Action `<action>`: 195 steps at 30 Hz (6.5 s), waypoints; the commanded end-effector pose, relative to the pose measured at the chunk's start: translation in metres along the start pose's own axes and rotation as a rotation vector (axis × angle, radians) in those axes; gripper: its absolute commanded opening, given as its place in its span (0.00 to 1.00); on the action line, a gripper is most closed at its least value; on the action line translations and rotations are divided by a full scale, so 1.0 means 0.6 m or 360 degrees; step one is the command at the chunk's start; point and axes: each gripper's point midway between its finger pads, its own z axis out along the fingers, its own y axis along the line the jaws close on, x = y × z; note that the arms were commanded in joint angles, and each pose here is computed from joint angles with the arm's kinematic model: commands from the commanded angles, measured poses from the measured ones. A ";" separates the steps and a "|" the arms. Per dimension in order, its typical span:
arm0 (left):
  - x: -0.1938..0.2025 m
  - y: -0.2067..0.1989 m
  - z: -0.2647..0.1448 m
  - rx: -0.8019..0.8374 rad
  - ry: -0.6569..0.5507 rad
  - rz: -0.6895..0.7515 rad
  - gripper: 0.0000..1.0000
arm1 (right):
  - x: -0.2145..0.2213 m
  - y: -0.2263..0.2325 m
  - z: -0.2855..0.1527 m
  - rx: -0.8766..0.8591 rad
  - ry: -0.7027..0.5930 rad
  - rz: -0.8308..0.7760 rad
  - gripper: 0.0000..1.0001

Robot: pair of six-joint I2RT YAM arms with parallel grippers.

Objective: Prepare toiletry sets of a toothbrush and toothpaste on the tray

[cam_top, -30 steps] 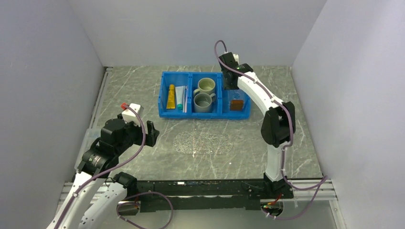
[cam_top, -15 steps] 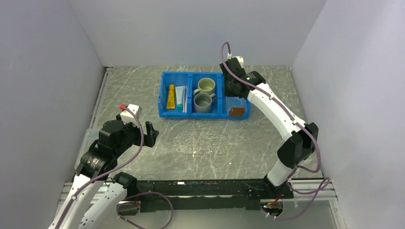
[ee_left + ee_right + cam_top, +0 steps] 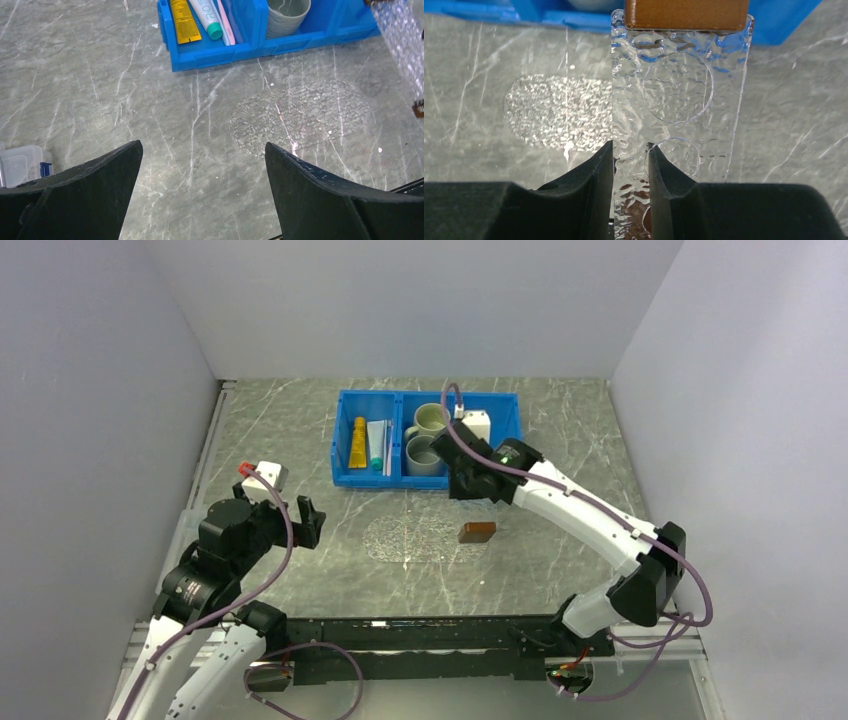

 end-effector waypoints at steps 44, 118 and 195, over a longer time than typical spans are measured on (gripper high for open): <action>-0.011 0.004 -0.007 -0.0025 -0.0054 -0.0014 0.99 | 0.158 0.165 0.134 0.0094 0.0098 0.0024 0.00; -0.009 0.008 -0.004 -0.0047 -0.0041 -0.0008 0.99 | 0.160 0.167 0.173 0.0136 0.0150 0.0018 0.45; 0.011 0.033 0.024 -0.0198 0.0100 0.0006 0.99 | -0.119 0.154 0.227 -0.0793 -0.0301 -0.1017 0.44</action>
